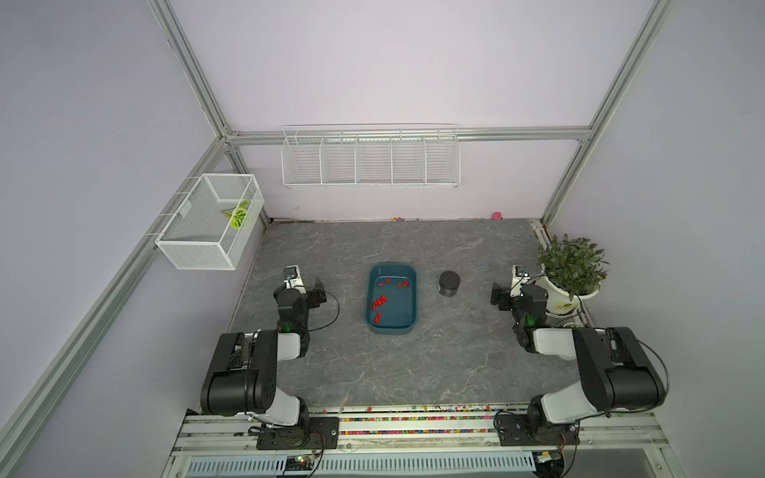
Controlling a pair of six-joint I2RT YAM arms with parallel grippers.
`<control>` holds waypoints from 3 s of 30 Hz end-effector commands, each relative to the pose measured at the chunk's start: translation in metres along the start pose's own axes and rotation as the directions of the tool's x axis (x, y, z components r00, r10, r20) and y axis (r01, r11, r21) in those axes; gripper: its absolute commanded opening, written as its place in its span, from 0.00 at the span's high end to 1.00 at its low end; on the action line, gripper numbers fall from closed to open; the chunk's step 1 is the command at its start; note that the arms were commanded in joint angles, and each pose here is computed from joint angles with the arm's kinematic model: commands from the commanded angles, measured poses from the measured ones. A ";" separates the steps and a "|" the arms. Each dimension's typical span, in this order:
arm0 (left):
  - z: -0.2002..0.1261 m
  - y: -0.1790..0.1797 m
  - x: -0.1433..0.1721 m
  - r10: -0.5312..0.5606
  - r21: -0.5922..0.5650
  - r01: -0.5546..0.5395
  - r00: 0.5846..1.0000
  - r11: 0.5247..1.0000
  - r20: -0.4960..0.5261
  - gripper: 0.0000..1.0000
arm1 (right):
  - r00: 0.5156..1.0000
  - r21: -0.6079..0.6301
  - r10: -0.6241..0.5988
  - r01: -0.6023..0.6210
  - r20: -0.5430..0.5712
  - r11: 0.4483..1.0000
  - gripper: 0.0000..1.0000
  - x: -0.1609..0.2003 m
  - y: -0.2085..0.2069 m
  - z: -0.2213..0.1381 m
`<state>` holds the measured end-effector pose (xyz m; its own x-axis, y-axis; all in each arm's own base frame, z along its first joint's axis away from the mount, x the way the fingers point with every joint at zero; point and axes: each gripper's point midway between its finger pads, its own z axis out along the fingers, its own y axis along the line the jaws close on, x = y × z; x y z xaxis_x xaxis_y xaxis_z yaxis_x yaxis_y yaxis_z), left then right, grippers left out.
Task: Take the screw protection sleeves out of the storage box
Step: Pick up the screw protection sleeve from the storage box.
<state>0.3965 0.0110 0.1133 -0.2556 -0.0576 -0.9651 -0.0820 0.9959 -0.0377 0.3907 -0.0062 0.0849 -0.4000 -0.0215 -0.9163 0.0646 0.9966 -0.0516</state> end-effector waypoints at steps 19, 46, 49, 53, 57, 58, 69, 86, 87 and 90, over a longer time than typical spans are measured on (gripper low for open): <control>0.001 -0.005 -0.006 -0.001 0.031 0.001 1.000 1.000 0.007 0.00 | 1.000 -0.004 -0.005 0.005 0.009 1.000 0.01 -0.005 0.000 0.002; -0.057 -0.083 -0.090 -0.418 0.265 0.491 0.862 0.830 -0.286 0.00 | 0.953 -0.199 0.238 -0.275 -0.190 0.941 0.12 -0.082 0.038 -0.068; -0.057 -0.097 -0.081 -0.425 0.260 0.508 0.849 0.821 -0.313 0.07 | 0.951 -0.355 0.194 -0.273 -0.241 0.894 0.24 -0.092 0.067 -0.071; -0.049 -0.124 -0.067 -0.396 0.249 0.486 0.855 0.838 -0.334 0.15 | 0.938 -0.481 0.087 -0.250 -0.335 0.840 0.36 -0.097 0.109 -0.077; -0.036 -0.144 -0.055 -0.406 0.234 0.511 0.831 0.827 -0.380 0.17 | 0.930 -0.521 -0.098 -0.109 -0.354 0.847 0.41 -0.098 0.154 -0.084; -0.035 -0.149 -0.052 -0.410 0.238 0.519 0.827 0.821 -0.386 0.17 | 0.927 -0.530 -0.129 -0.084 -0.352 0.844 0.41 -0.099 0.164 -0.085; -0.023 -0.167 -0.017 -0.355 0.242 0.475 0.840 0.846 -0.409 0.38 | 0.845 -0.647 -0.392 0.073 -0.365 0.759 0.58 -0.064 0.292 -0.091; -0.021 -0.091 0.006 -0.539 0.017 0.577 0.772 0.817 -0.337 0.50 | 0.752 -0.722 -0.499 0.044 -0.431 0.690 0.65 -0.012 0.380 -0.051; -0.020 -0.084 0.010 -0.568 0.012 0.607 0.750 0.795 -0.338 0.50 | 0.750 -0.724 -0.502 0.045 -0.431 0.688 0.65 -0.010 0.383 -0.049; -0.017 -0.072 0.018 -0.617 0.000 0.658 0.706 0.753 -0.347 0.48 | 0.740 -0.729 -0.511 0.042 -0.437 0.684 0.65 -0.002 0.387 -0.043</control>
<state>0.3815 -0.0621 0.1095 -0.4581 -0.6288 -0.6283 -0.2368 0.7676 -0.5956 0.3794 0.3775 0.0969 -0.7234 -0.4728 -0.5031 -0.6304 0.7495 0.2020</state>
